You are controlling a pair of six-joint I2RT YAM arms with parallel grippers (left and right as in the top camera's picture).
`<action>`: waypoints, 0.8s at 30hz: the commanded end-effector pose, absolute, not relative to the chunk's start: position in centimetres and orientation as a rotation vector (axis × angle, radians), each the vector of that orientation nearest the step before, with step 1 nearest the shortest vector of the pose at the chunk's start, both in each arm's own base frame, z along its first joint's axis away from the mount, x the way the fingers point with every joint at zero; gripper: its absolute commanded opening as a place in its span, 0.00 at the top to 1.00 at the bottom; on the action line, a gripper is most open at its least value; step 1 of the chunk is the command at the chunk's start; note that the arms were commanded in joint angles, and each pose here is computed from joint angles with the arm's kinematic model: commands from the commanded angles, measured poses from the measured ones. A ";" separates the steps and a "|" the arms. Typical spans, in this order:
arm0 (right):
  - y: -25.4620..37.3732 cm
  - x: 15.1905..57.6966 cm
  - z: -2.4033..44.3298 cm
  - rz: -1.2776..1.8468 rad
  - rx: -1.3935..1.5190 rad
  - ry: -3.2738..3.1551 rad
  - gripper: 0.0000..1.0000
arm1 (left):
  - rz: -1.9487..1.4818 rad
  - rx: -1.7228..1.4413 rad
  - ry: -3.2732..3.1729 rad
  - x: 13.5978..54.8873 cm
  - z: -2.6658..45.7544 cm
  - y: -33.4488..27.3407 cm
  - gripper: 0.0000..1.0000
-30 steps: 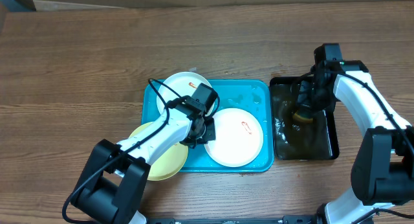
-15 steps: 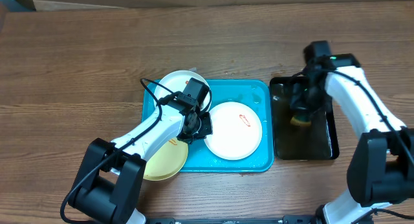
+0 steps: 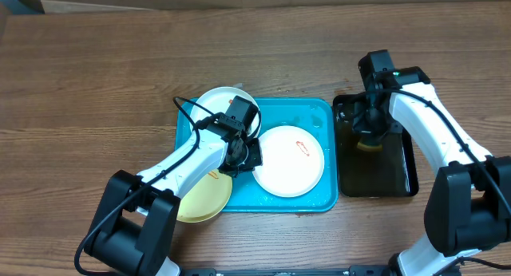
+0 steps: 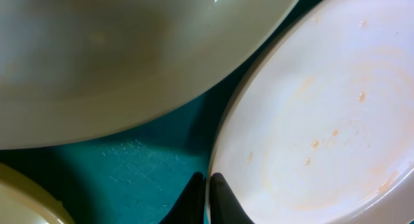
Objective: Clean dirty plates on tray and stack at the side
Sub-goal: 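Lower right gripper onto the green sponge in the black tray and grasp it, then carry the sponge with the right gripper over the lower white plate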
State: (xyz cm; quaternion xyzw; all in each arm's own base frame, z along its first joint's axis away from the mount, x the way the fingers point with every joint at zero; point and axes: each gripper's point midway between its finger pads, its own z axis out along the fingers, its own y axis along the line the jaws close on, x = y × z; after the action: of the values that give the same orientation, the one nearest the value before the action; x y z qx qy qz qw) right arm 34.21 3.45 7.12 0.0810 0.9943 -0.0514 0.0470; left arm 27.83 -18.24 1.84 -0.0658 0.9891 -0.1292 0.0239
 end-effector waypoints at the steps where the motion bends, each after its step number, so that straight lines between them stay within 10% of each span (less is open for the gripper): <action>1: 5.1 33.8 7.3 -0.008 0.086 3.071 0.96 | -0.409 -0.209 3.082 27.4 1.5 -18.3 0.93; 4: 1.6 33.5 7.6 -0.263 0.509 2.998 0.96 | -0.409 -0.209 3.082 27.4 1.5 -18.3 0.93; 8: 3.9 33.5 7.3 -0.092 0.171 3.077 0.96 | -0.409 -0.210 3.082 27.4 1.5 -18.3 0.92; 11: 1.3 33.5 7.6 -0.263 0.511 3.000 0.96 | -0.409 -0.209 3.082 27.4 1.5 -18.2 0.92; 24: 10.9 33.0 7.9 0.412 -0.016 3.085 0.96 | -0.410 -0.210 3.081 27.4 1.5 -18.3 0.96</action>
State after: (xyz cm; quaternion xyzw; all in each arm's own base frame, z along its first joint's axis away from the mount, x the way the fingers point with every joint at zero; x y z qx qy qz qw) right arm 33.43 5.96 6.94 0.0704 0.9968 0.0319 0.0193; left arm 27.72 -18.25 1.83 -0.0658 0.9891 -0.1296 0.0214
